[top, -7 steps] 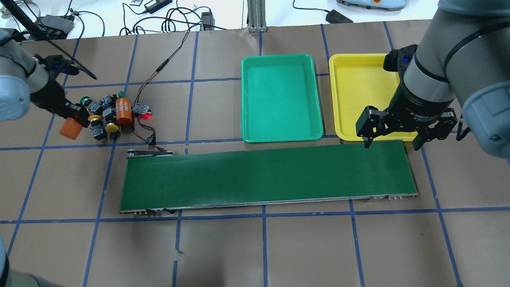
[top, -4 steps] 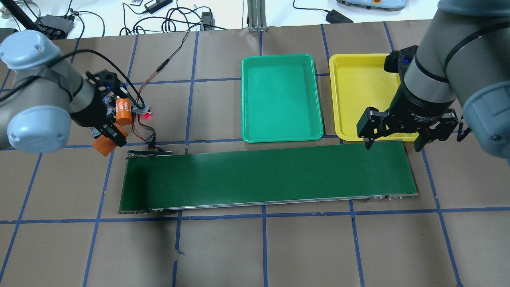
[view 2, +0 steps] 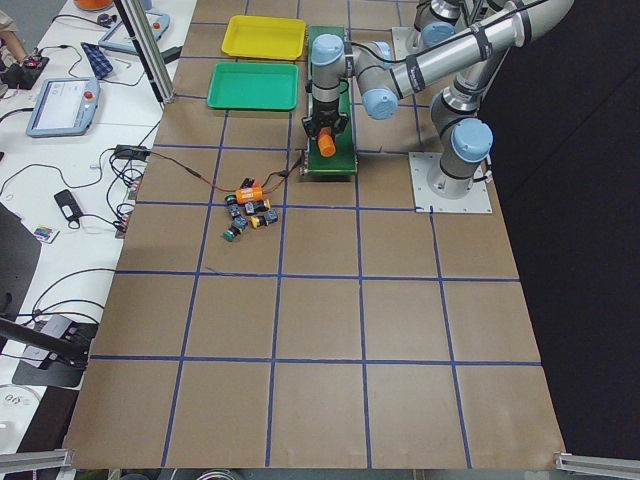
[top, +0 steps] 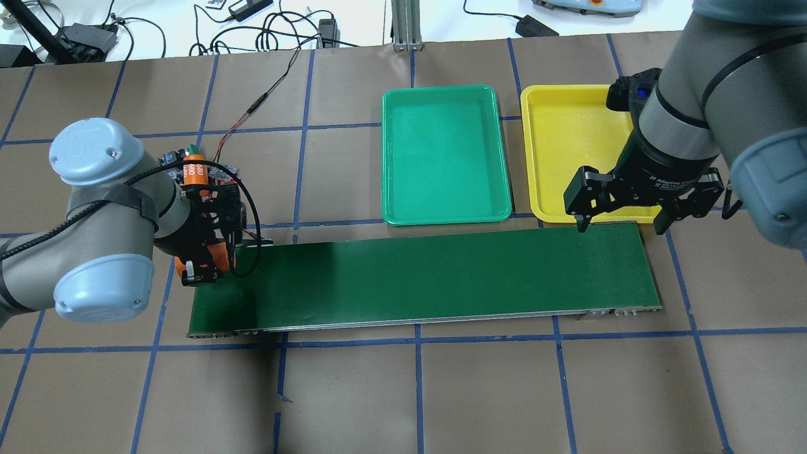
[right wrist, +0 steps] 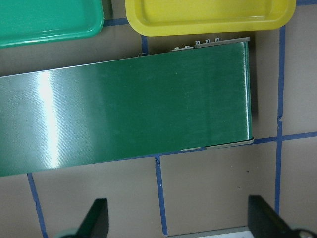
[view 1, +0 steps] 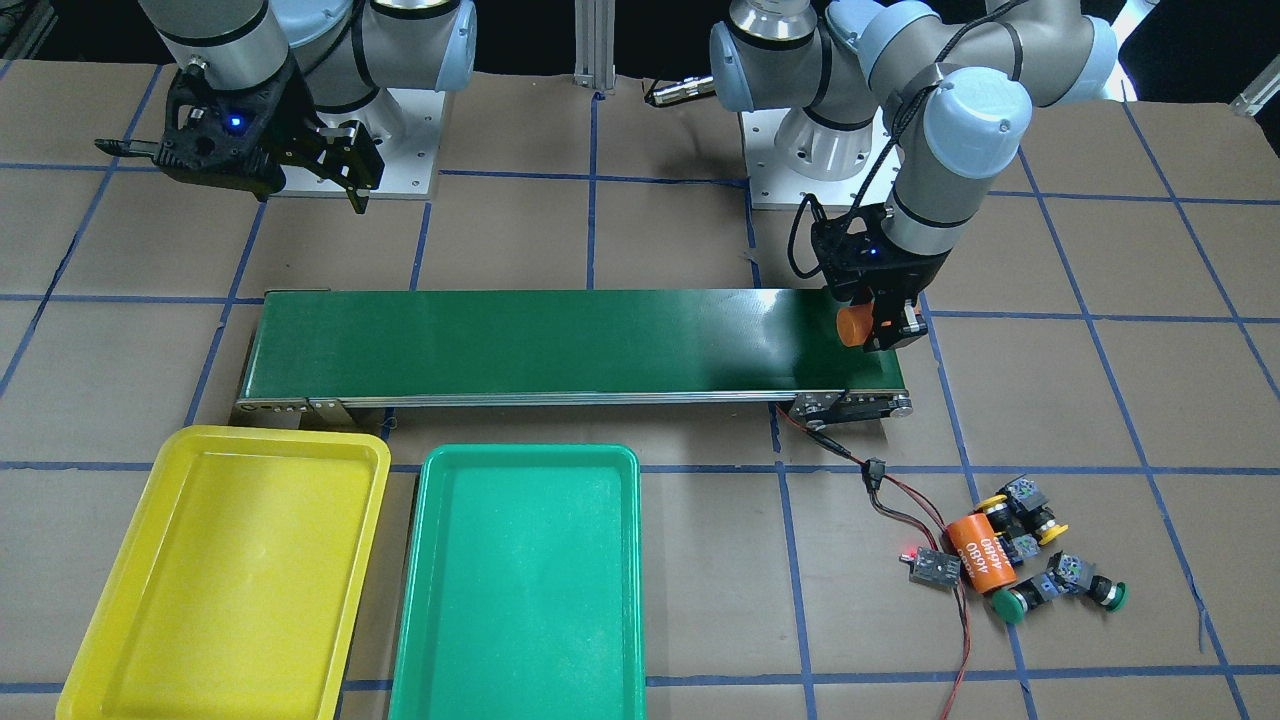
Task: Sort buttons by color to trays
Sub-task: 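Carry the orange cylinder onto the green belt and release it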
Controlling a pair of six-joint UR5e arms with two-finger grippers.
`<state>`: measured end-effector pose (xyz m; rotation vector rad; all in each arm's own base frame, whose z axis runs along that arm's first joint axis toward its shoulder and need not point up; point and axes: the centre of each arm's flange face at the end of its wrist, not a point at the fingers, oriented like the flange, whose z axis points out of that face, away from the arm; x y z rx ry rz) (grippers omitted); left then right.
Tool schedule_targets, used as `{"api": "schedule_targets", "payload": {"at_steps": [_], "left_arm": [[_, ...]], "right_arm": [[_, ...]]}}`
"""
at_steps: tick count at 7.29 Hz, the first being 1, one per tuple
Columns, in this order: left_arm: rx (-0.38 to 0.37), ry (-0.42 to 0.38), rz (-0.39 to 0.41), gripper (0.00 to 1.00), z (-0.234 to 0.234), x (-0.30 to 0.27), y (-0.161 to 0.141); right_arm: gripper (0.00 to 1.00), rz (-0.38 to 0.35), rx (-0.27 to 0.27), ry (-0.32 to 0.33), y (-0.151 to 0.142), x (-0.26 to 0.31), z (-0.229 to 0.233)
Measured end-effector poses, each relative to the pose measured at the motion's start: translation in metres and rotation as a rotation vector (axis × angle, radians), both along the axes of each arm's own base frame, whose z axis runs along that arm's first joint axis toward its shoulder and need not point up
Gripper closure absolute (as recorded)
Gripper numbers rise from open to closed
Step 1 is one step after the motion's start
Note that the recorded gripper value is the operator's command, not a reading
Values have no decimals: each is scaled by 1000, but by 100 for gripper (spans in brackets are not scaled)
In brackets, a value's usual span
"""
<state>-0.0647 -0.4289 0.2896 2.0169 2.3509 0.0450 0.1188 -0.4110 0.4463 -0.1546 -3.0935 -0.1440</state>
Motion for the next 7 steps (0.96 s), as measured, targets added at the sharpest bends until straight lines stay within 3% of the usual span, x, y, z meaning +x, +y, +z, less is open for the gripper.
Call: {"api": "schedule_targets", "payload": {"at_steps": [1,5,6,7], "left_arm": [[-4,0,-49,1,-5,-10,1],[-42,4,-82,0,5,-31,7],[-70,4,-73,0,18,-30,3],[-113,9,-10,0,38,-23,-12]], "right_arm": [[0,-2,0,1,0,0,0],[0,-1,5,1,1,0,0],[0,-1,2,1,0,0,0],[0,-1,1,1,0,0,0]]}}
